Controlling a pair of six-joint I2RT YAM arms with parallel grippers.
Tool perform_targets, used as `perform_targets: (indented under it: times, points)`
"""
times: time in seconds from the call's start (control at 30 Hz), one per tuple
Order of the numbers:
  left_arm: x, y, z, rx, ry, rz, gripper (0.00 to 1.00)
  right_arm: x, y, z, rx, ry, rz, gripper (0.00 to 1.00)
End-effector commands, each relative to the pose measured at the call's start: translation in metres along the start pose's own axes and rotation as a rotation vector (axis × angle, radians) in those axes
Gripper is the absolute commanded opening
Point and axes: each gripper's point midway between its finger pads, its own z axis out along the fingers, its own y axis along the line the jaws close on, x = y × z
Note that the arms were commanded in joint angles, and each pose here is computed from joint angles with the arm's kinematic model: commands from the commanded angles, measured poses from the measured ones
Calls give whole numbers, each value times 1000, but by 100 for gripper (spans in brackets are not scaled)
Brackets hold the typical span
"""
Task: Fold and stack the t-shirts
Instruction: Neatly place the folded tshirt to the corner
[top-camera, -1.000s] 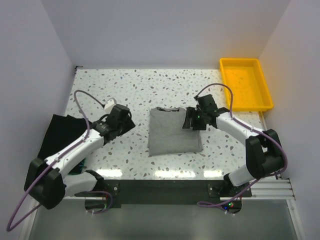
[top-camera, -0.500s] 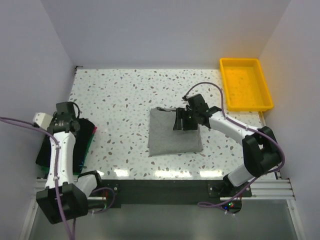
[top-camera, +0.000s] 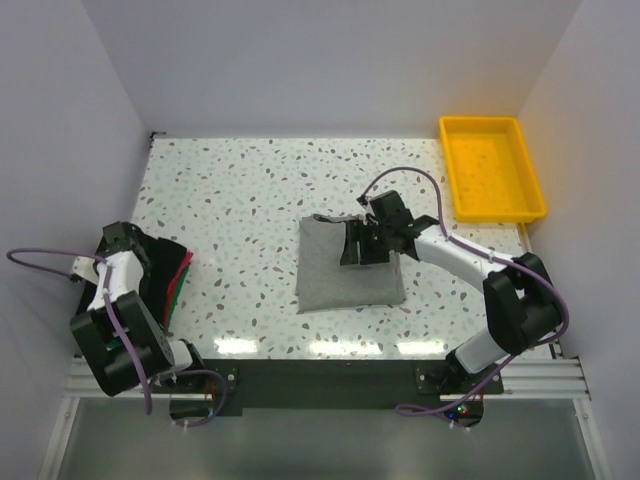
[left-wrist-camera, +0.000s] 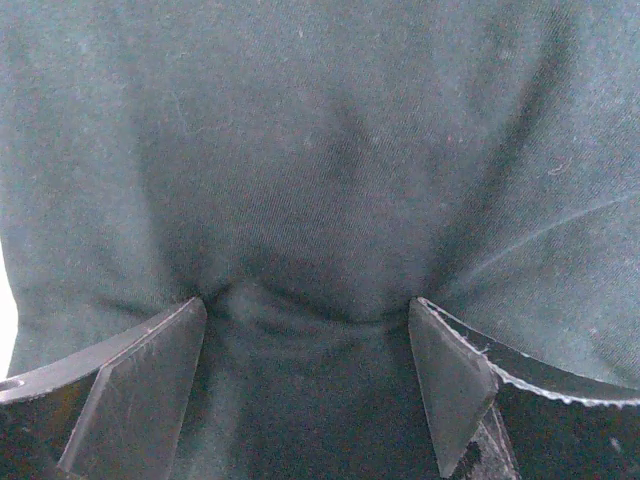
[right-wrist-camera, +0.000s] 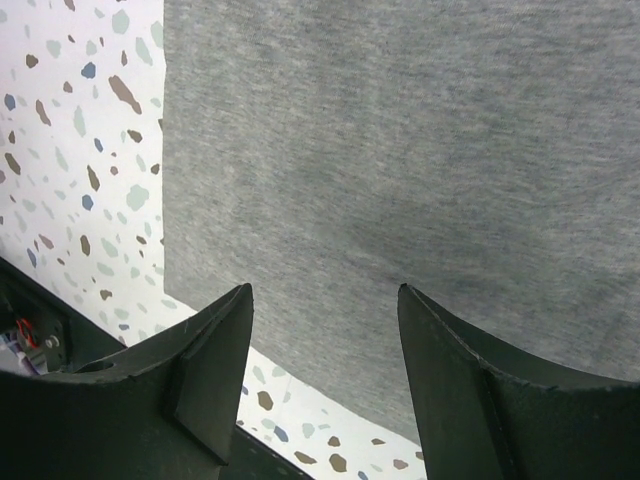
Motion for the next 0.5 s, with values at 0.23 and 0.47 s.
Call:
perform_targets:
  times: [0.23,0.47]
  points:
    - [71,13,33,-36,146,33,87,-6,13,-8,-58,-38,-44,63]
    - [108,-19,11,11,185,80,87,-1,8,-5,-40,-27,-42,63]
